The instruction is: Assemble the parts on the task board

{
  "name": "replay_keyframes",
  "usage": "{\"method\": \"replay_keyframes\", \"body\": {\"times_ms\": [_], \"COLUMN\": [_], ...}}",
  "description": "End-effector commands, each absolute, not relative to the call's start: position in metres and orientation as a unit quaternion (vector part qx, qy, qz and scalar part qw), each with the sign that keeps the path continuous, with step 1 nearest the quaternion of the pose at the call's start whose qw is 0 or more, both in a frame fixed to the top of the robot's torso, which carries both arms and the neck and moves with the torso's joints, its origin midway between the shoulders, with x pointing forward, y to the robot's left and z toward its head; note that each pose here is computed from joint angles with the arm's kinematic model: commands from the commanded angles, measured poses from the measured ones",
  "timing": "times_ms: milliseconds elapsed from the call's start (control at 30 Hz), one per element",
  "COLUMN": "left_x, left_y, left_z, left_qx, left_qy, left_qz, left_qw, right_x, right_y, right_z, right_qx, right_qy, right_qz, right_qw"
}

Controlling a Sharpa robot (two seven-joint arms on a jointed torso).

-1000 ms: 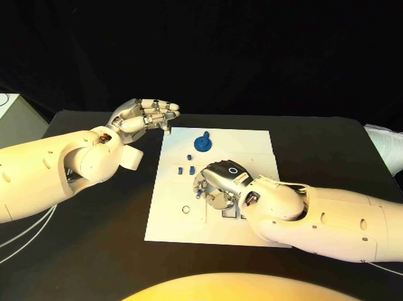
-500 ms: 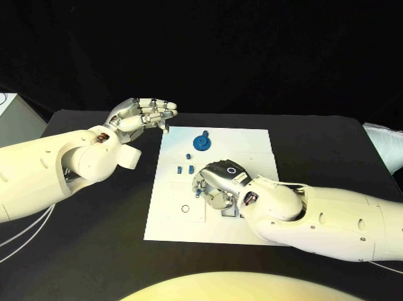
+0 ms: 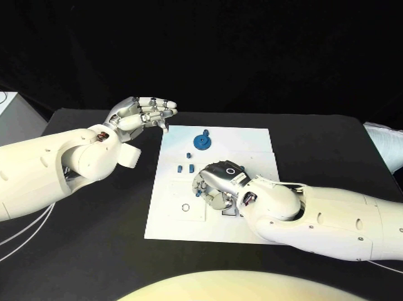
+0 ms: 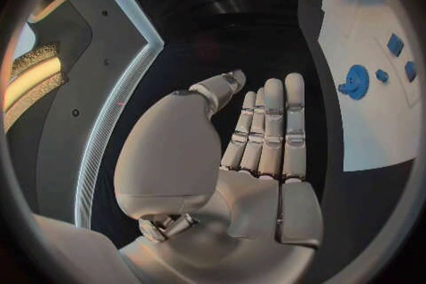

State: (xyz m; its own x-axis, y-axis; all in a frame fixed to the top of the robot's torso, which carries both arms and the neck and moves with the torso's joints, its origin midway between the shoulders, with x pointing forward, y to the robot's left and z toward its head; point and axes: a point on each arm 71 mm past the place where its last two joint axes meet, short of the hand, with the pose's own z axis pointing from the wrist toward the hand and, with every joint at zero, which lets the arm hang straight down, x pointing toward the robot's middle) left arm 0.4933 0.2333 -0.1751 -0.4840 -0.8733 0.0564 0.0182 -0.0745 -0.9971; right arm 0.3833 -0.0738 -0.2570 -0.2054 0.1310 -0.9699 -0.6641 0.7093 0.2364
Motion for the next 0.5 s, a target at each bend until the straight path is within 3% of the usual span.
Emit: {"method": "replay_keyframes", "body": {"times_ms": [33,500], "left_x": [0.4931,0.4931], "left_y": [0.2326,0.2324], "left_z": [-0.1742,-0.1744], "left_qx": [-0.367,-0.368], "left_qy": [0.58,0.58], "left_qz": [-0.638,-0.638], "left_qw": [0.348,0.348], "right_x": [0.3822,0.3819], "right_y": [-0.0732,-0.0696], "right_z": [-0.2608,-0.2648], "right_qx": [-0.207,-0.21], "right_qy": [0.711,0.714], "right_qz": [0.317,0.327], "right_qw": [0.593,0.582]}}
